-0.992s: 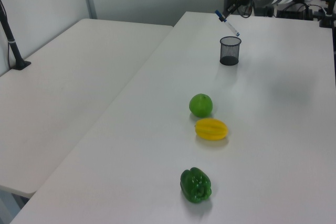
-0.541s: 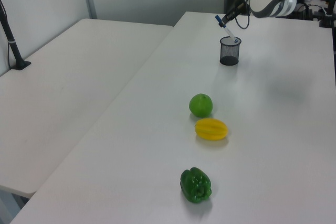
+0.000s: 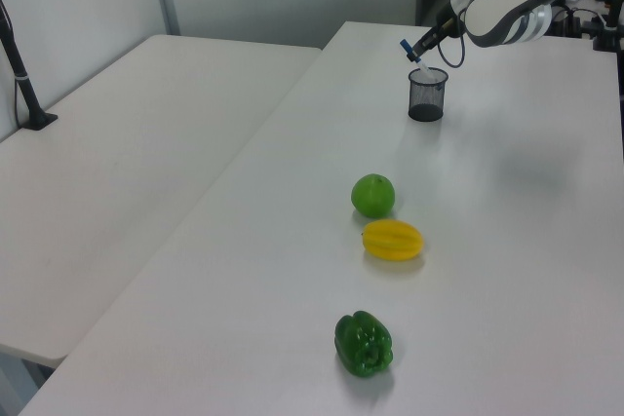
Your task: Place marker
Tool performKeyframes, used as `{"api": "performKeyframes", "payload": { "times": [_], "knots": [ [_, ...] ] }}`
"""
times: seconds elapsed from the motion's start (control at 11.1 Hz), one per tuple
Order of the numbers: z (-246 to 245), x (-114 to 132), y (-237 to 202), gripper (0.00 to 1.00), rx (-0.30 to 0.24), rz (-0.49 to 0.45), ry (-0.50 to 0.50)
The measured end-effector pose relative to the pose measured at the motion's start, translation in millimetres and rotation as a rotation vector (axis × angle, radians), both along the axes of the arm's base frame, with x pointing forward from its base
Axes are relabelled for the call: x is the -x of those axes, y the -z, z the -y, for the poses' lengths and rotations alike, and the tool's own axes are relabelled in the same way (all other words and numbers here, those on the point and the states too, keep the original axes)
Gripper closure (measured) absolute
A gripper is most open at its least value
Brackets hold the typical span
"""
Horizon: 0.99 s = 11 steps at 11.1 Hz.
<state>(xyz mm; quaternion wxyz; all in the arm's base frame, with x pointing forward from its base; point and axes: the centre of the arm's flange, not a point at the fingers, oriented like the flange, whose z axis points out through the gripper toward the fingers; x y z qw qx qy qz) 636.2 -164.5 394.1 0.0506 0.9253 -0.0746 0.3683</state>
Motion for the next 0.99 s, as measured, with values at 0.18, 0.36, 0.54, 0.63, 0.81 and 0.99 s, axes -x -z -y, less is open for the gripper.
{"api": "performKeyframes", "payload": {
  "times": [0.18, 0.36, 0.54, 0.63, 0.81, 0.99],
  "knots": [
    [-1, 0, 1, 0.84, -0.001, -0.003, -0.001],
    [-1, 1, 1, 0.80, -0.001, -0.003, -0.001],
    [-1, 0, 1, 0.69, -0.001, -0.003, -0.002],
    [-2, 0, 1, 0.56, -0.002, -0.002, -0.003],
    [-6, -1, 0, 0.26, -0.004, 0.000, -0.009],
    [-11, -2, -2, 0.00, -0.006, 0.004, -0.017]
  ]
}}
